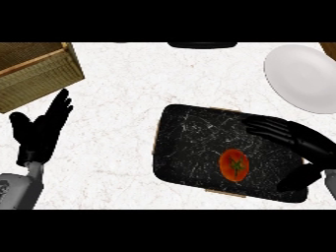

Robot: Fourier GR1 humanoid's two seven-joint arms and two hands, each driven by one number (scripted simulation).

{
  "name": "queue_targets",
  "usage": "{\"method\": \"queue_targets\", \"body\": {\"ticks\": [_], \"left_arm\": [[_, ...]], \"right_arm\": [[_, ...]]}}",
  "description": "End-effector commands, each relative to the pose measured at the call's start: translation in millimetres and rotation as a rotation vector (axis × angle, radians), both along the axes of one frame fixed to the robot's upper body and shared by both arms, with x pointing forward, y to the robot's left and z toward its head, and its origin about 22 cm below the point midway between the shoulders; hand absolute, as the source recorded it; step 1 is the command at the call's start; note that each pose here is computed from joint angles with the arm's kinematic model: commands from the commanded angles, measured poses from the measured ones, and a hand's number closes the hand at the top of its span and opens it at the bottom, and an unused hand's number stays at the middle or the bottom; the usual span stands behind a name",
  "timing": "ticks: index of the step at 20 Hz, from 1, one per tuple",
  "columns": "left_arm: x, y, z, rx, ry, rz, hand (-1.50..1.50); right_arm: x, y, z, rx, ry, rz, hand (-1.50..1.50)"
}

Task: Pick the tomato from the tray and place it in the plate

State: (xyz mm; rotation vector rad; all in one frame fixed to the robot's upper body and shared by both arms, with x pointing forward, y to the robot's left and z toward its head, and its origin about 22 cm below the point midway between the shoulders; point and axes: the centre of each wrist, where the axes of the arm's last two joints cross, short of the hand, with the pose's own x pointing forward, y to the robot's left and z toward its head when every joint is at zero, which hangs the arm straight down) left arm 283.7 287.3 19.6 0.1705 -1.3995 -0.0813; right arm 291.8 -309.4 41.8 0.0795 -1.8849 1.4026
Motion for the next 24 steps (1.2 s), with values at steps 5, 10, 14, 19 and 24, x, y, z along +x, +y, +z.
{"method": "queue_targets", "body": {"ticks": [5,10,14,19,24], "left_arm": [[-0.4,-6,-13,-0.003,0.004,-0.006,0.00],[1.6,4,10,0.000,-0.018,0.015,0.00],[10.8,0,2,0.016,-0.010,0.008,0.00],[-8.3,7,0,0.013,0.004,0.000,0.00],[6.5,11,3,0.010,-0.006,-0.008,0.00]], "right_arm": [[13,9,21,-0.228,-0.071,-0.052,-1.50],[2,37,19,-0.316,-0.071,-0.044,-1.50],[0,37,6,-0.354,-0.049,-0.025,-1.50],[7,65,-10,-0.373,-0.047,-0.047,-1.50],[-10,101,12,-0.384,-0.071,-0.068,-1.50]]}}
